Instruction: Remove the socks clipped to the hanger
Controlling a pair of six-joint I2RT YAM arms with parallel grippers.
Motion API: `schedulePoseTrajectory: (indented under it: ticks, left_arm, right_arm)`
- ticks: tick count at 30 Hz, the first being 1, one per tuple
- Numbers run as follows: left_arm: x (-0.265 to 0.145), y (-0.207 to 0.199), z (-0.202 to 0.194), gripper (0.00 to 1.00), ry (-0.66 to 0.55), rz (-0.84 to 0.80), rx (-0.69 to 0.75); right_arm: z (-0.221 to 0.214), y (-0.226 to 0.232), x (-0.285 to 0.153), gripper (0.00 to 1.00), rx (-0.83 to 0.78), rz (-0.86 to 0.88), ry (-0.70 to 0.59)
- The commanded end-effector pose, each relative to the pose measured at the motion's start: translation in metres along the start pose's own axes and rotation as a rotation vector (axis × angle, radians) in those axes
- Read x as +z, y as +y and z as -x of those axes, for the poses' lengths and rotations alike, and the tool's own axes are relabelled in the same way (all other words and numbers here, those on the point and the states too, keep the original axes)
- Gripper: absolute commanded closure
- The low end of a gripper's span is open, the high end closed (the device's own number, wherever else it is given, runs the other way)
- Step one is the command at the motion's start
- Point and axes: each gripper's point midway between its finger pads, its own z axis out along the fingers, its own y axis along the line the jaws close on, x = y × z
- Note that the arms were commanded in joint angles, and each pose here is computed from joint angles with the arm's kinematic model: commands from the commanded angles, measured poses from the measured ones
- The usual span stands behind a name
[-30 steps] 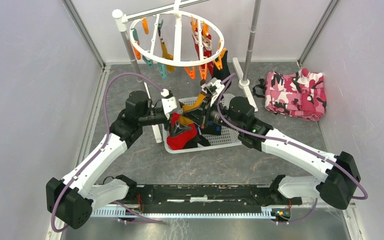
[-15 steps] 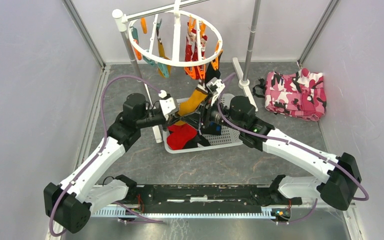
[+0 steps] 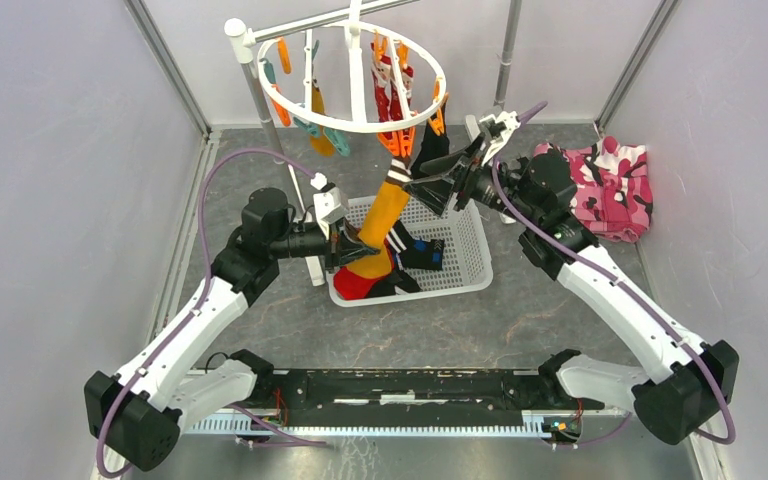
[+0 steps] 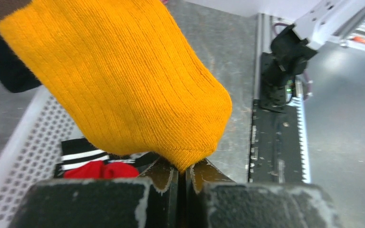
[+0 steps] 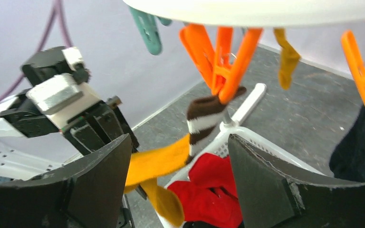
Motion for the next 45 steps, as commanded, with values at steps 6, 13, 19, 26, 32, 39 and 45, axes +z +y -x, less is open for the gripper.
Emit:
schedulePoseTrajectory:
  ticks: [6, 13, 19, 26, 32, 39, 45]
  left_arm:
    - [-0.001, -0.036, 0.017, 0.98, -0.036, -0.185, -0.114]
    - [-0.004, -0.032, 0.014, 0.98, -0.026, -0.157, -0.039]
    - [-0.004, -0.018, 0.011, 0.69, -0.010, -0.084, 0.017]
    - [-0.005, 0.002, 0.021, 0.66, -0.030, 0.029, 0.061]
    - [-0.006, 0.015, 0.027, 0.04, -0.050, 0.111, 0.038]
    - [0.001, 0.042, 0.047, 0.00, -0.105, 0.204, 0.057]
    - [0.001, 0.044, 0.054, 0.00, -0.124, 0.207, 0.071]
  right_arm:
    - [0.016, 0.030, 0.011, 0.21, 0.030, 0.207, -0.014]
    - [0.006, 0.011, 0.004, 0.36, 0.000, 0.092, -0.002]
    - [0.003, 0.013, 0.013, 0.69, 0.011, 0.070, 0.004]
    - [-0.013, 0.019, 0.032, 0.92, -0.007, 0.006, 0.053]
    - [-0.003, 0.018, 0.035, 1.00, 0.001, -0.028, 0.011]
    - [0.005, 0.019, 0.035, 0.99, -0.021, -0.029, 0.000]
    - [-0.023, -0.033, -0.002, 0.31, -0.119, -0.305, 0.077]
